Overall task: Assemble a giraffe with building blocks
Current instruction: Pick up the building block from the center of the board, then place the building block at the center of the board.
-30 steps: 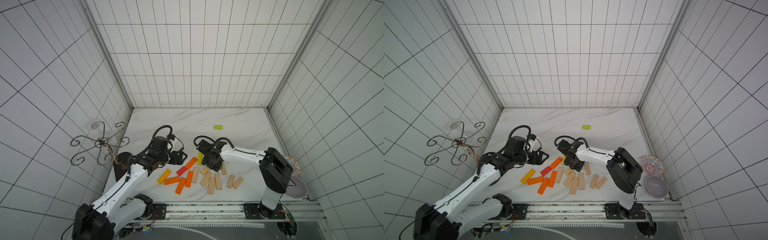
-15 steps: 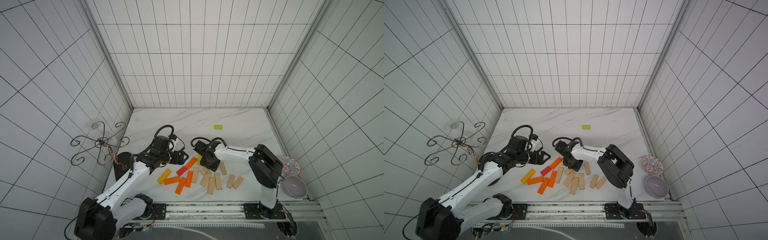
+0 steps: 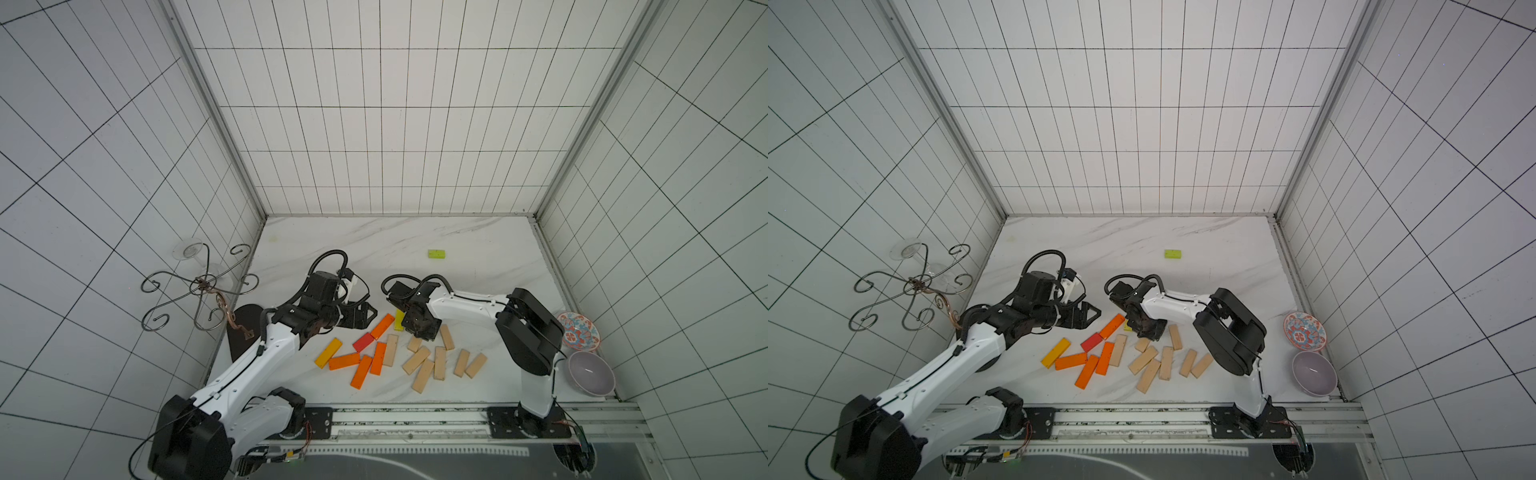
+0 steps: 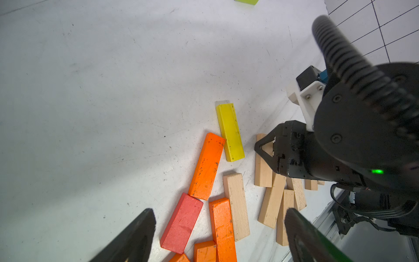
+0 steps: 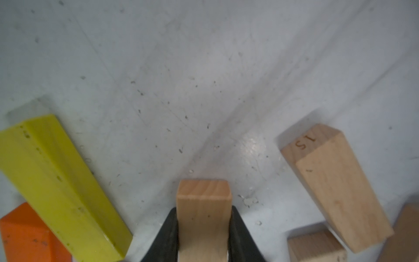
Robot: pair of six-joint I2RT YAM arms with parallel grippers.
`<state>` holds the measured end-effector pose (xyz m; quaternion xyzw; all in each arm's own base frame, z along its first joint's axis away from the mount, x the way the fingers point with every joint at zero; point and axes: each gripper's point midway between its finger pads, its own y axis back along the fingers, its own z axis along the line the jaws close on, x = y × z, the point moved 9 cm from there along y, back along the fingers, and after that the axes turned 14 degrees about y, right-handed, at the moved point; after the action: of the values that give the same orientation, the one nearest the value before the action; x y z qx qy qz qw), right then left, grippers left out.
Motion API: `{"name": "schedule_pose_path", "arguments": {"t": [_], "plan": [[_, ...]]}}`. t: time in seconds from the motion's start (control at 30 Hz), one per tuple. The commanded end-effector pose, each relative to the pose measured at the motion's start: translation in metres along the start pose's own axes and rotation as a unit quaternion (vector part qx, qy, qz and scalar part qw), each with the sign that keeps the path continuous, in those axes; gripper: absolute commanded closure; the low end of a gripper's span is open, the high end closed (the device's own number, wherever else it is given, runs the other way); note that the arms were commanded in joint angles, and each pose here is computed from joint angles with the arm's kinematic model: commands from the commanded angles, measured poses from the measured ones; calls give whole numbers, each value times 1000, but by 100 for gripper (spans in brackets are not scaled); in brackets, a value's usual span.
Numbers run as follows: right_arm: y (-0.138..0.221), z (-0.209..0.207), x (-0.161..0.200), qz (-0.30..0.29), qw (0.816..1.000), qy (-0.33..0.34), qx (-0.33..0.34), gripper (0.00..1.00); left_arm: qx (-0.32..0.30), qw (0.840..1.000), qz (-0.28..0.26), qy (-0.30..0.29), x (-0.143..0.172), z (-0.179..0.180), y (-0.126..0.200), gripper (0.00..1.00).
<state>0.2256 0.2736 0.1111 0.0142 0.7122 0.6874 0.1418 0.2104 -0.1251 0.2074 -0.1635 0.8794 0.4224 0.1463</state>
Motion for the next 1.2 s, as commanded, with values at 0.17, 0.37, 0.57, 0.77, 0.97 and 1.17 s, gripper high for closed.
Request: {"name": "schedule_pose_path", "arguments": {"t": [0.17,0.37,0.57,0.77,0.97,1.17], "plan": [[49,1,-58,-93,995,-2,-23,77,-5,1000,-8,-1,-6,1,-1,11],[81,-23,-131,-175,983,50,-25,80,18,1000,-7,-2,-16,-7,-6,11],[52,-53,-202,-147,981,117,-37,79,34,999,-8,3,-34,-16,-17,11],[5,-70,-242,-105,981,164,-24,83,39,999,-3,4,-51,-22,-33,11],[-21,-83,-264,-92,977,190,-18,83,48,999,2,4,-61,-30,-44,12],[-29,-89,-272,-87,972,219,-24,71,43,999,6,4,-62,-28,-50,12]]}}
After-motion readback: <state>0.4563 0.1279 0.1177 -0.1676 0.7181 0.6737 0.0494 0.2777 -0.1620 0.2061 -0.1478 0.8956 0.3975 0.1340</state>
